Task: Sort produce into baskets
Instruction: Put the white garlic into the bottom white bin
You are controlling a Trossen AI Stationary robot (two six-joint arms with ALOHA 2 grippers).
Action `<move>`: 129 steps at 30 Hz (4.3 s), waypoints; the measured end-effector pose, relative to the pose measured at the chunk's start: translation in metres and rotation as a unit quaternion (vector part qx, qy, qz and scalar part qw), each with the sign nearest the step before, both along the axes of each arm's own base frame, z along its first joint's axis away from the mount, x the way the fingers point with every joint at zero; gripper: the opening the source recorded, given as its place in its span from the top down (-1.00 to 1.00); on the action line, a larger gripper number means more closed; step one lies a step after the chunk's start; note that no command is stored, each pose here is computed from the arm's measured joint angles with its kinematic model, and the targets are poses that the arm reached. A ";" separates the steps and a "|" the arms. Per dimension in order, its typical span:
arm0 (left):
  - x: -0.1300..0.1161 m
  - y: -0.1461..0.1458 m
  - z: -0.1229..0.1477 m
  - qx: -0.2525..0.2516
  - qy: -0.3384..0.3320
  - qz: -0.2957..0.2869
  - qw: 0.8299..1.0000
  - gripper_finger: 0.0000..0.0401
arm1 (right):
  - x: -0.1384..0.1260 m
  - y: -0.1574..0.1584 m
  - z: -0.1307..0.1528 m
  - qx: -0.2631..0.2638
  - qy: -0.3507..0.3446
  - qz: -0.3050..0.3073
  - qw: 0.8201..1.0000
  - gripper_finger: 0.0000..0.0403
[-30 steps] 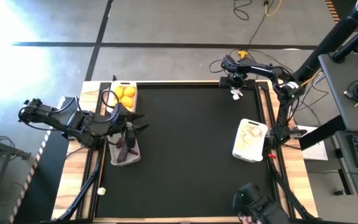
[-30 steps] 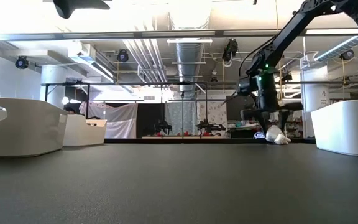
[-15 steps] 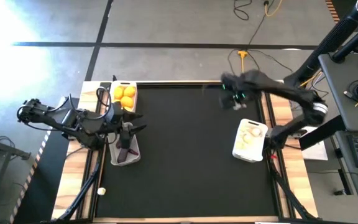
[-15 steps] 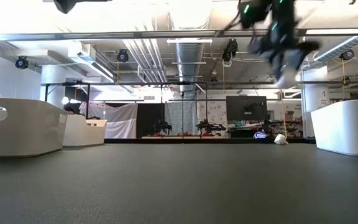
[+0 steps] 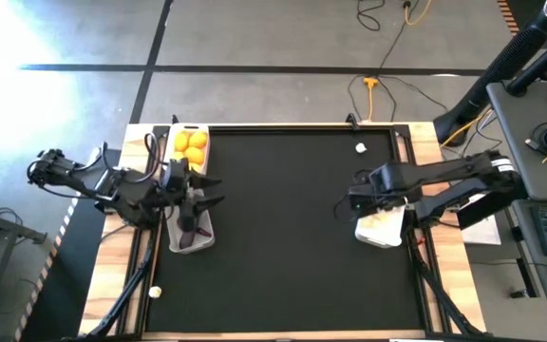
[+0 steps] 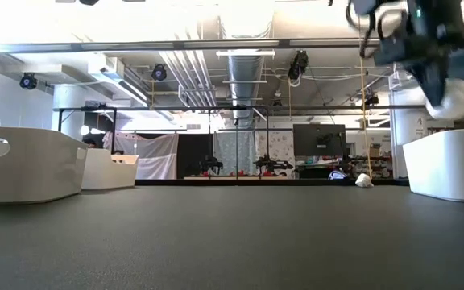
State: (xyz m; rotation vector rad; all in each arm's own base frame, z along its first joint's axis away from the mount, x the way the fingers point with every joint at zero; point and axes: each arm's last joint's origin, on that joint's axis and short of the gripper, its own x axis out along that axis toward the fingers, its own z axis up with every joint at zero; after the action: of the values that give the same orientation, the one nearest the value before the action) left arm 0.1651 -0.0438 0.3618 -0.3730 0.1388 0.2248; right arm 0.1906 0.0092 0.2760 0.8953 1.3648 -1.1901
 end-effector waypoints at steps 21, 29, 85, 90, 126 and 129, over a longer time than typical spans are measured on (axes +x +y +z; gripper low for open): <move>-0.006 -0.040 -0.001 -0.019 -0.006 -0.104 0.994 -0.18 | -0.006 -0.026 -0.042 -0.017 0.045 -0.007 0.999 -0.52; 0.002 -0.043 -0.005 0.001 -0.001 -0.070 0.998 -0.18 | 0.014 -0.073 -0.005 -0.087 -0.049 -0.009 0.995 -0.73; 0.018 -0.017 -0.002 0.062 -0.007 -0.008 0.998 -0.18 | 0.014 -0.151 -0.030 -0.033 -0.116 0.056 0.991 0.58; 0.019 -0.019 0.000 0.075 -0.017 -0.034 0.996 -0.18 | -0.015 -0.079 0.004 0.011 -0.086 0.040 0.995 0.57; 0.023 -0.155 -0.036 -0.145 0.455 -0.095 0.874 -0.16 | -0.012 0.005 0.016 -0.140 -0.191 0.230 0.944 -0.56; 0.023 -0.173 -0.035 -0.138 0.515 -0.075 0.842 -0.17 | -0.010 0.023 0.030 -0.148 -0.221 0.266 0.926 -0.56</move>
State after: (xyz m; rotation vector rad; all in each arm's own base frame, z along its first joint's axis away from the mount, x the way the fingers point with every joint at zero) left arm 0.1885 -0.2171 0.3271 -0.4948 1.2787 0.2303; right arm 0.1806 0.0319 0.3056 0.4848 0.9384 -0.6896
